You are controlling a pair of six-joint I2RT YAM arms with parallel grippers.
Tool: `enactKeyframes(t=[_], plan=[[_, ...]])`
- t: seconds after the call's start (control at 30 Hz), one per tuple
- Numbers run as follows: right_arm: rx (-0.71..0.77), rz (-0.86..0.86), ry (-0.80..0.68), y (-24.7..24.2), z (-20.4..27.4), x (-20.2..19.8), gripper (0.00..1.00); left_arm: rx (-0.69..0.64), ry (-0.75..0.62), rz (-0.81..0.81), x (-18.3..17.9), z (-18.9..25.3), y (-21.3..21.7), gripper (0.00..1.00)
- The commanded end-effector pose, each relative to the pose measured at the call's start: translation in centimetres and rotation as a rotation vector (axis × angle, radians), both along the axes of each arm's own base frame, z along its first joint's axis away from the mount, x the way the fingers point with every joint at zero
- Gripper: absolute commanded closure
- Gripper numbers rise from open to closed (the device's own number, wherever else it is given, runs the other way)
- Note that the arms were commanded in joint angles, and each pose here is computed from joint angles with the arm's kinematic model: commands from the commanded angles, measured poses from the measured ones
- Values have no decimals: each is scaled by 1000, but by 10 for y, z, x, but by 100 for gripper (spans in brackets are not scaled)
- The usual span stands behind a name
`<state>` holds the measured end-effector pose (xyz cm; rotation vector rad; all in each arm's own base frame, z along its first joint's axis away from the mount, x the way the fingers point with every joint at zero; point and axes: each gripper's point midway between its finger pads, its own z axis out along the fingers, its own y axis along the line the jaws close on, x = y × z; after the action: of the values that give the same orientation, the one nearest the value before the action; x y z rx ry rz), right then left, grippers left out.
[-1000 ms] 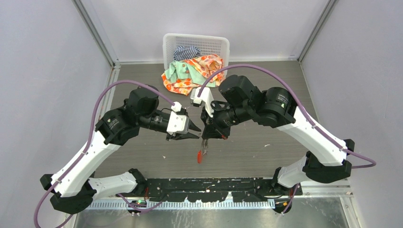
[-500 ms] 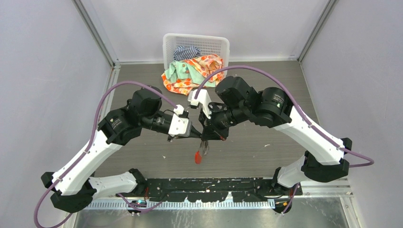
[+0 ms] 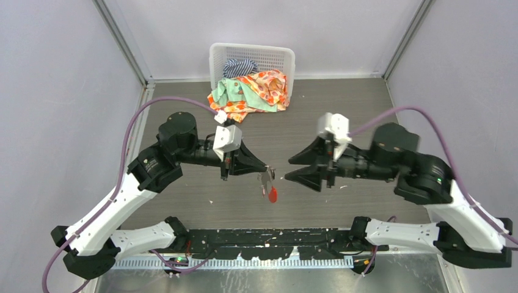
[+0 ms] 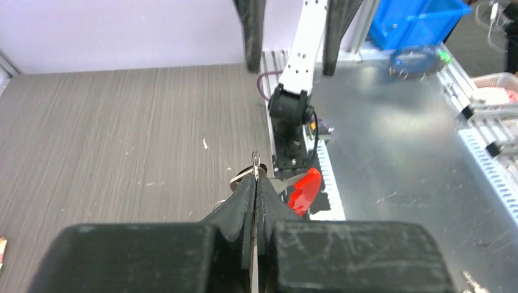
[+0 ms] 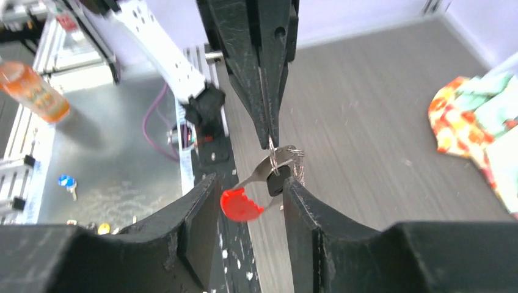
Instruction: Put the keys on the keyring
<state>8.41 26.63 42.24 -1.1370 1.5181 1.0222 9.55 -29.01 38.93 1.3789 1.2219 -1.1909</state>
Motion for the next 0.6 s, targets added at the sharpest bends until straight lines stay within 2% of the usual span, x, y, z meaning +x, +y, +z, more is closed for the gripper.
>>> enactKeyframes(t=[0.0,0.27,0.43,0.57], plan=[[250,-55,-81,-5,50,5,52,-206,19,-25,-9,71,-3,100],[254,-32,-158,-11,52,2,53,-231,22,-57,-18,90,1,100],[242,30,-177,-2,52,-3,61,-228,26,-68,-22,88,3,100],[242,63,-174,4,53,-7,63,-230,23,-66,-23,88,5,100]])
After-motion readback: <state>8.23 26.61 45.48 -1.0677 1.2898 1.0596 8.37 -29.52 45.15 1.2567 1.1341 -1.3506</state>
